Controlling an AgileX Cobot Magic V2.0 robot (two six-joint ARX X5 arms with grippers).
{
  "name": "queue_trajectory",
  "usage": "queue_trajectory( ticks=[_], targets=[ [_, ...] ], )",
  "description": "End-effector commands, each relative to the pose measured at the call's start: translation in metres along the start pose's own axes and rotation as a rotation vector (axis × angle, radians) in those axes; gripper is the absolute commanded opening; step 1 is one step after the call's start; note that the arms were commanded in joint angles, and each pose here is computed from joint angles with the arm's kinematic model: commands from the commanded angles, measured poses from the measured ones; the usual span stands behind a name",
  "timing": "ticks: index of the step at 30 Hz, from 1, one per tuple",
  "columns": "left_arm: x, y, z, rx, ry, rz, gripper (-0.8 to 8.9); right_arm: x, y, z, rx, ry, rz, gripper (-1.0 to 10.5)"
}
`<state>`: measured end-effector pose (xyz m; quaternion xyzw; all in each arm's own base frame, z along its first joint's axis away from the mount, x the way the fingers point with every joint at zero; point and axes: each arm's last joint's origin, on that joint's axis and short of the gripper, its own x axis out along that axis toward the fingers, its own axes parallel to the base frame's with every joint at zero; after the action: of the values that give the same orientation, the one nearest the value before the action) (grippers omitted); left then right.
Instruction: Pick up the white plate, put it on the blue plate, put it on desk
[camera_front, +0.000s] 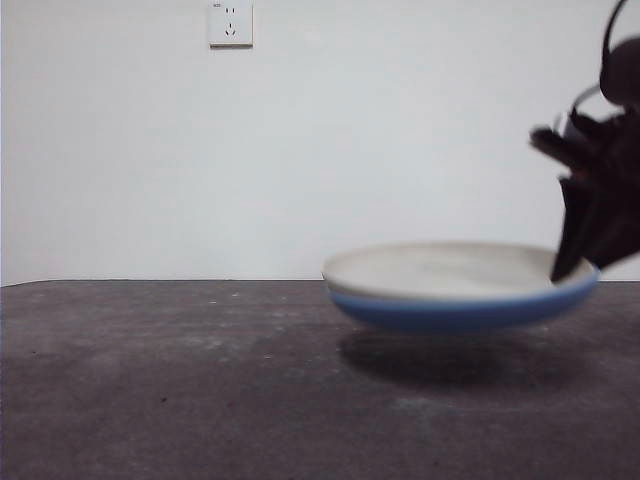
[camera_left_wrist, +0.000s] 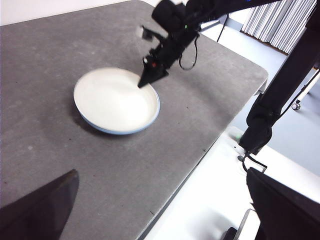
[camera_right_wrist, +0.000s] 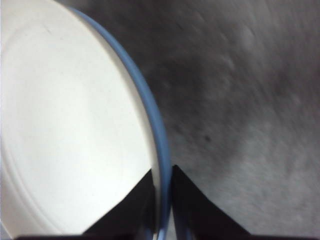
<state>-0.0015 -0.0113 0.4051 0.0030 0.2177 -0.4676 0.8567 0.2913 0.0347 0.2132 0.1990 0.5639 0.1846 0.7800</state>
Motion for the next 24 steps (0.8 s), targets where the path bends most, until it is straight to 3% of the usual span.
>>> queue_trajectory(
  ticks=[1,14,24],
  targets=[
    [-0.002,-0.001,0.003,0.022,-0.016,-0.009,6.8,-0.004,0.014,0.006,-0.019,0.005,0.021,0.1],
    [-0.002,-0.001,0.004,0.097,-0.026,-0.009,6.8,0.027,0.068,-0.008,-0.098,0.078,0.053,0.0],
    [-0.002,-0.001,0.006,0.105,-0.043,-0.009,6.8,0.069,0.061,-0.007,-0.071,0.158,0.023,0.1]
  ],
)
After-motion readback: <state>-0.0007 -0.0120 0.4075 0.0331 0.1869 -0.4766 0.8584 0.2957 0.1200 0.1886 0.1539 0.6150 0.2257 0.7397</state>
